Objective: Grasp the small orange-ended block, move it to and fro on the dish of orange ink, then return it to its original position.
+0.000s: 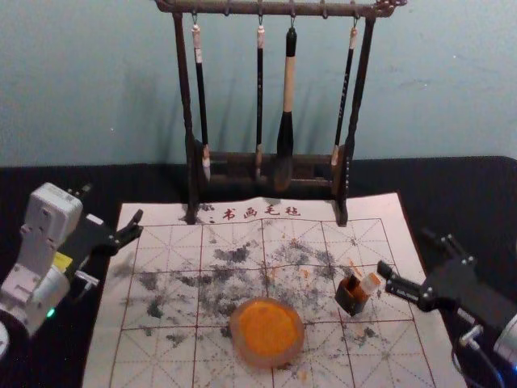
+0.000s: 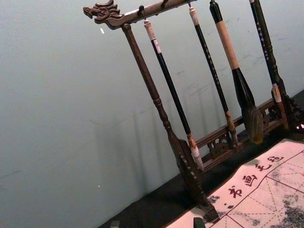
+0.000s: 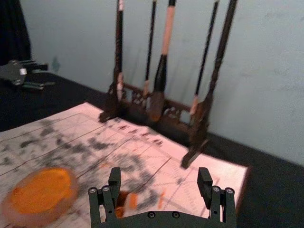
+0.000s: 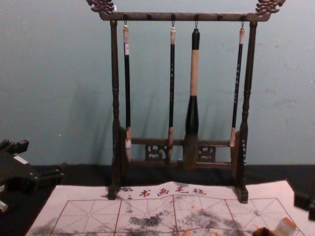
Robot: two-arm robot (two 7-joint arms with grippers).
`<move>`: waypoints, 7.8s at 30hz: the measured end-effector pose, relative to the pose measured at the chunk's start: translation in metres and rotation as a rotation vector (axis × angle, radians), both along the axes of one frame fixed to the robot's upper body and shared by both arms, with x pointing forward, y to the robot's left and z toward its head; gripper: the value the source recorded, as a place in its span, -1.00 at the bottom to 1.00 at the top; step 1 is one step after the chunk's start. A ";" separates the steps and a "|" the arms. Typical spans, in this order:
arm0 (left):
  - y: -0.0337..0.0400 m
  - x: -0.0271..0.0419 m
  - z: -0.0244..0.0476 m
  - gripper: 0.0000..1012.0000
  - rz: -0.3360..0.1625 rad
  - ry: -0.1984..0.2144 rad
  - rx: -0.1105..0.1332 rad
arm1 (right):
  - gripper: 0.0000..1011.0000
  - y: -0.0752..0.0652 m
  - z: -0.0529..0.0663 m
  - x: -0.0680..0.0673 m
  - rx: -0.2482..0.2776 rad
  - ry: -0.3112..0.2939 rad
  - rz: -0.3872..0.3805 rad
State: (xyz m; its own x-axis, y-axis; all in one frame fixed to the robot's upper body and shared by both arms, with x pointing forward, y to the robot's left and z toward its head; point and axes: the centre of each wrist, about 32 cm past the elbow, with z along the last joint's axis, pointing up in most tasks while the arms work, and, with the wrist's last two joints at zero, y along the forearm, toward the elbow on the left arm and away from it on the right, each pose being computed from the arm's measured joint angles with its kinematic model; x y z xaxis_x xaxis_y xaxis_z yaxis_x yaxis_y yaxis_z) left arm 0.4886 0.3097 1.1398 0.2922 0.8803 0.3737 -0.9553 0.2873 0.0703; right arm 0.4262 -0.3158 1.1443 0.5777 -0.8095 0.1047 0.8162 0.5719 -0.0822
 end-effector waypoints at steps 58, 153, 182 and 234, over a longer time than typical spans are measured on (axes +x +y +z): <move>0.0000 0.0000 0.0000 0.98 0.000 0.000 0.000 | 0.97 0.011 -0.023 0.014 0.047 0.219 0.058; 0.0000 0.0000 0.0000 0.98 0.000 0.000 0.000 | -0.84 0.001 0.032 0.035 0.059 0.010 0.116; 0.0000 0.0000 0.0000 0.98 0.000 0.000 0.000 | -0.84 0.034 0.042 0.039 -0.082 0.040 0.381; 0.0000 0.0000 0.0000 0.98 0.000 0.000 0.000 | -0.84 0.054 0.038 0.041 -0.126 0.075 0.485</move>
